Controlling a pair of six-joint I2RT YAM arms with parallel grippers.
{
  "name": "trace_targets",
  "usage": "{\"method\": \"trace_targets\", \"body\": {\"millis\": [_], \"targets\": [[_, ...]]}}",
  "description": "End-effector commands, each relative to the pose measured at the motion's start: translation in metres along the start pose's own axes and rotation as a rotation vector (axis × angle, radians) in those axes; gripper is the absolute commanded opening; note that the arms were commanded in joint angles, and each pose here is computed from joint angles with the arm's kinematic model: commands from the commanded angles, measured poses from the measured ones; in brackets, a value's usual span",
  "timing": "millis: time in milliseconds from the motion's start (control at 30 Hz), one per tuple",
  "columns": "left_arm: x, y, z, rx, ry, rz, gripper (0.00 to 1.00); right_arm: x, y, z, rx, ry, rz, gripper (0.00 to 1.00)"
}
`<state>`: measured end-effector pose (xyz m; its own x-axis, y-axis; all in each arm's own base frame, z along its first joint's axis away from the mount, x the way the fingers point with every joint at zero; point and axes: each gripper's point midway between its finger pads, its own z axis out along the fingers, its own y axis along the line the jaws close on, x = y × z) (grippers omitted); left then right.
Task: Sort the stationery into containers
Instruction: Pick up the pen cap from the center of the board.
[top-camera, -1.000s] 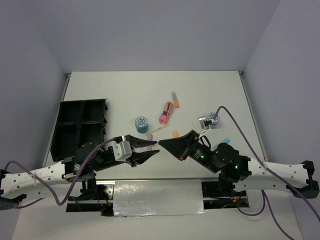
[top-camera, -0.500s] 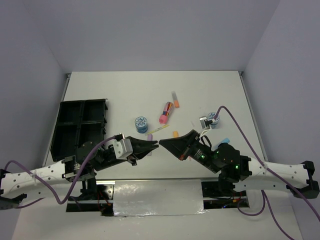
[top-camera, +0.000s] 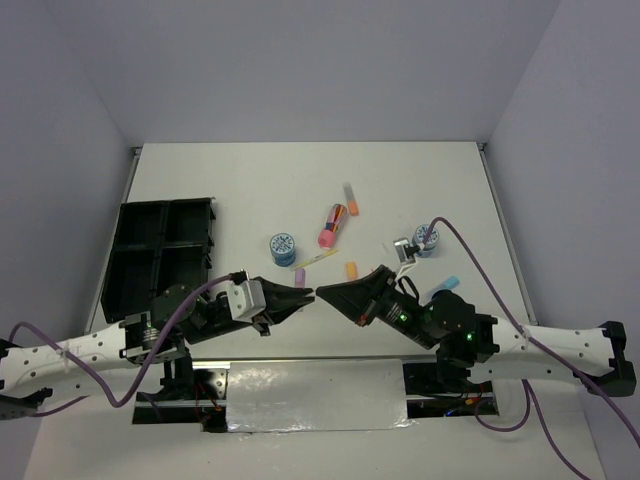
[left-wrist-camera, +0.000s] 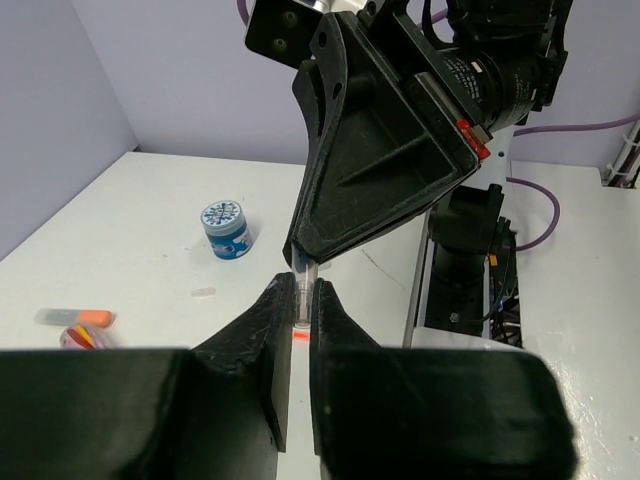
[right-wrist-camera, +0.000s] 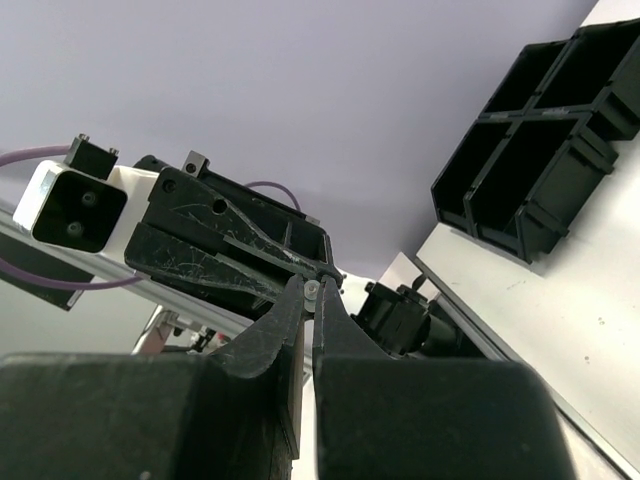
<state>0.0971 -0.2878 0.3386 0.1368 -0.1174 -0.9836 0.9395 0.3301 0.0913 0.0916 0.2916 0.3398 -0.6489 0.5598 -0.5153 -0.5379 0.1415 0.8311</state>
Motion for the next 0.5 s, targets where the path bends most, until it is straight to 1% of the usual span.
{"method": "trace_targets", "body": {"millis": [0, 333, 467], "targets": [[-0.051, 0.004, -0.004, -0.012, -0.16, -0.004, 0.0, -0.001, -0.001, 0.004, 0.009, -0.013, -0.005, 0.0], [-0.066, 0.008, -0.011, -0.029, -0.232, -0.004, 0.0, 0.008, -0.014, 0.006, 0.01, -0.023, 0.044, 0.0], [-0.067, 0.009, -0.011, -0.036, -0.245, -0.001, 0.0, 0.017, -0.015, 0.011, 0.005, -0.006, 0.074, 0.0]]}}
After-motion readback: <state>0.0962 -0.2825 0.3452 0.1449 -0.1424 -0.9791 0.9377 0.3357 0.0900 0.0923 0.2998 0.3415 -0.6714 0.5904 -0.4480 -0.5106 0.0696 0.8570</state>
